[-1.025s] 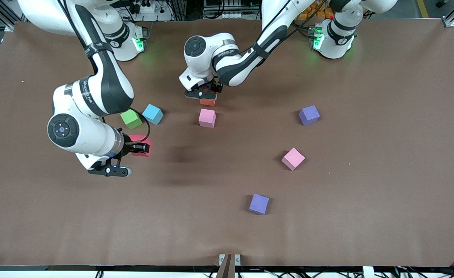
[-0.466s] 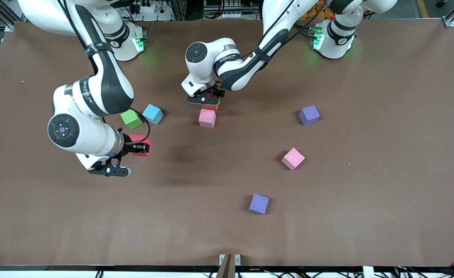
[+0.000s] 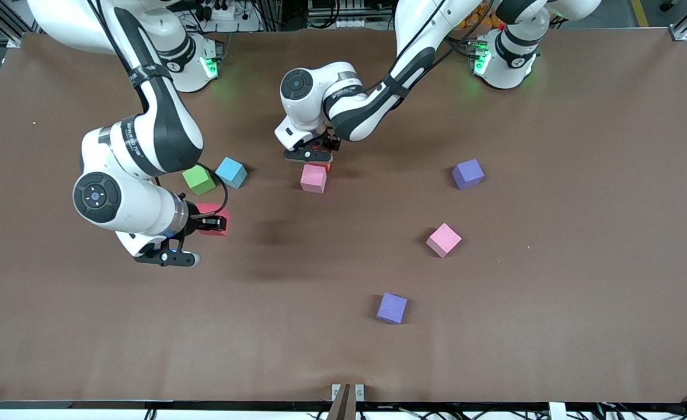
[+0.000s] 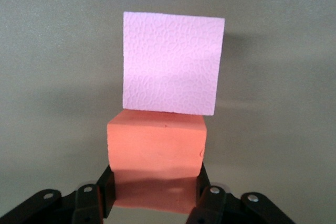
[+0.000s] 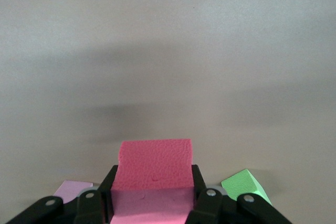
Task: Arrange blocks into number 1
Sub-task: 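Set the orange cube beside the pink cube with the left gripper, then grasp the light pink cube with the left gripper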
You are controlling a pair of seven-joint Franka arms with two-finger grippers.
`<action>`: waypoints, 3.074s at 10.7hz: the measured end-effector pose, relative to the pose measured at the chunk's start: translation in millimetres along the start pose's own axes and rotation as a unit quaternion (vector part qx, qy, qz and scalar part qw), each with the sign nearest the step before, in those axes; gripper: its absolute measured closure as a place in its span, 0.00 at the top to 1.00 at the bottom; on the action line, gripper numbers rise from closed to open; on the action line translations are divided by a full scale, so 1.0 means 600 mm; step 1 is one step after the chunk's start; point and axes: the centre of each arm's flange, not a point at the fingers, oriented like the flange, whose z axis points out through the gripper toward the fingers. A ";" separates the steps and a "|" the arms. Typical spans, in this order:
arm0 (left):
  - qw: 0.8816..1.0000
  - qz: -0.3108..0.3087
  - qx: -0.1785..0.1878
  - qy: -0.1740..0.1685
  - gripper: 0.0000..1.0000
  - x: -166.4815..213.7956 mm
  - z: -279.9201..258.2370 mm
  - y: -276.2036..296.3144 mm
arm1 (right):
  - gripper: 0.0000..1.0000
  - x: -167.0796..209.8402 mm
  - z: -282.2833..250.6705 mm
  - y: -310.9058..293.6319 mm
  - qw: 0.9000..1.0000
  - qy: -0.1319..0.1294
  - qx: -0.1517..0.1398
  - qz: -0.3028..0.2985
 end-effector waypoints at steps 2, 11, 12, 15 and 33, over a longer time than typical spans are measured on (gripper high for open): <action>1.000 -0.002 -0.002 0.001 0.60 0.002 -0.001 0.003 | 0.56 -0.001 0.001 -0.002 1.000 0.000 0.000 -0.001; 1.000 -0.015 -0.005 0.002 0.61 0.013 0.004 0.007 | 0.56 -0.002 0.001 -0.006 1.000 -0.001 0.000 -0.003; 1.000 -0.015 -0.005 0.002 0.71 0.014 0.003 0.007 | 0.56 -0.002 0.001 -0.006 1.000 -0.001 0.000 -0.003; 1.000 -0.016 -0.006 0.003 1.00 0.015 0.001 0.008 | 0.56 -0.003 0.001 -0.006 1.000 -0.001 0.000 -0.003; 0.987 -0.155 0.024 0.022 1.00 0.380 -0.135 -0.441 | 0.56 -0.048 0.031 -0.113 1.000 -0.004 -0.008 0.003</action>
